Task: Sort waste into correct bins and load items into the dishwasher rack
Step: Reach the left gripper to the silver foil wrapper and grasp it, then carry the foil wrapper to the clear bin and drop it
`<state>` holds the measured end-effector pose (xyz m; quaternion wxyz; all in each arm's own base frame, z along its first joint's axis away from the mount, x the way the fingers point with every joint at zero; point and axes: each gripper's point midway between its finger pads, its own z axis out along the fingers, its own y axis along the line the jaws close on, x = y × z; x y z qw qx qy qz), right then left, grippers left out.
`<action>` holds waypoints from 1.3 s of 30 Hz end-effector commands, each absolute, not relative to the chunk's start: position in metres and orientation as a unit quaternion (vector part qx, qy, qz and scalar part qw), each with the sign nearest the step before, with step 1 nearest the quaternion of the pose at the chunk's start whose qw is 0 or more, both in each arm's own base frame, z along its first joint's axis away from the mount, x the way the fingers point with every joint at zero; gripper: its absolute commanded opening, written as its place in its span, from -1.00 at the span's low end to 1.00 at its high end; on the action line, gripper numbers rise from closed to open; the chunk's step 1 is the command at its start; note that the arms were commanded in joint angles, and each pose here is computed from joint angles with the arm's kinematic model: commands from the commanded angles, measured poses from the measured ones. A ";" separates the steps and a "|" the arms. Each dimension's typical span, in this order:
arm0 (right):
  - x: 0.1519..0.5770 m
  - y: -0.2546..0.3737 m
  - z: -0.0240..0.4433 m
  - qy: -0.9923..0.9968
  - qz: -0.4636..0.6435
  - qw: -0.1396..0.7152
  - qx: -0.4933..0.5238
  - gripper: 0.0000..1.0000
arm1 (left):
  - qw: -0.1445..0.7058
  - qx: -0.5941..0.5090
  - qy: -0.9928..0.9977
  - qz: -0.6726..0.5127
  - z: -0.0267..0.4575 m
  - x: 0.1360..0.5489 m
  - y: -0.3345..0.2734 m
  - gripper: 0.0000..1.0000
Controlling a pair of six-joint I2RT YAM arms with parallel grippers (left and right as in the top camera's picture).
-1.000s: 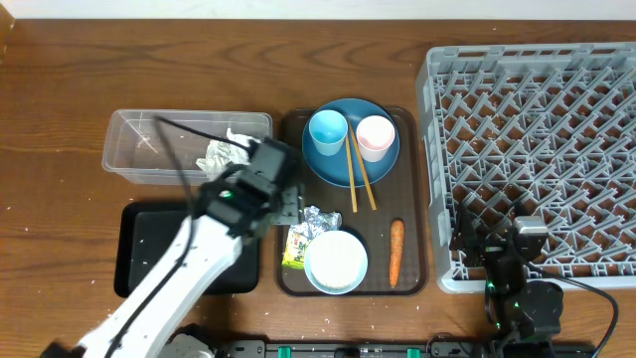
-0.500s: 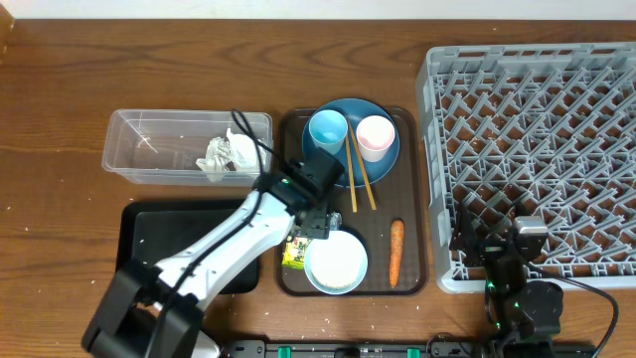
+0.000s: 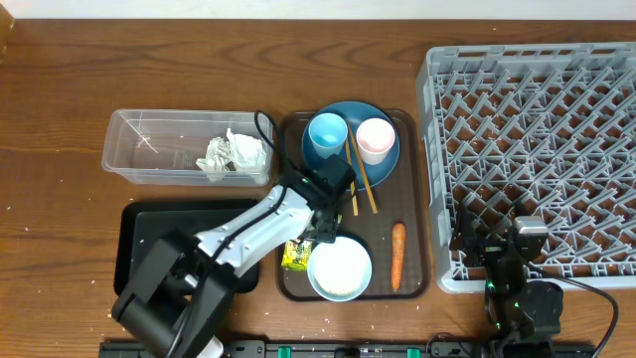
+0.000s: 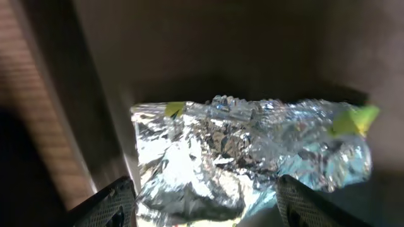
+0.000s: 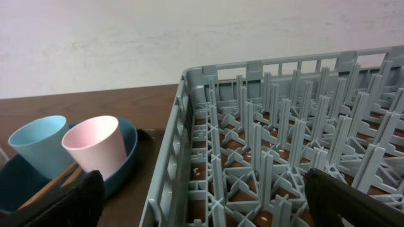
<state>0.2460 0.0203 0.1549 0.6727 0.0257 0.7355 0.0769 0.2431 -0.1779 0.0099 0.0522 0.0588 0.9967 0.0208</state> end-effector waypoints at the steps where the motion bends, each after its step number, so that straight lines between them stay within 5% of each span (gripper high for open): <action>1: 0.246 0.022 0.153 0.737 0.083 0.670 0.026 0.98 | 0.027 0.062 0.997 0.037 -0.008 0.232 -0.171 0.47; 7: 0.246 0.022 0.153 0.737 0.083 0.670 0.026 0.99 | 0.021 0.062 0.997 0.042 -0.016 0.231 -0.171 0.45; 19: 0.246 0.022 0.153 0.737 0.083 0.670 0.026 0.99 | 0.050 0.062 0.995 0.059 -0.014 0.243 -0.166 -0.86; 27: 0.246 0.023 0.153 0.737 0.083 0.670 0.026 0.98 | 0.134 0.056 0.986 0.082 0.027 0.272 -0.160 -0.88; 39: 0.246 0.022 0.153 0.737 0.083 0.670 0.026 0.99 | 0.387 -0.048 0.915 0.100 0.177 0.316 -0.109 -0.88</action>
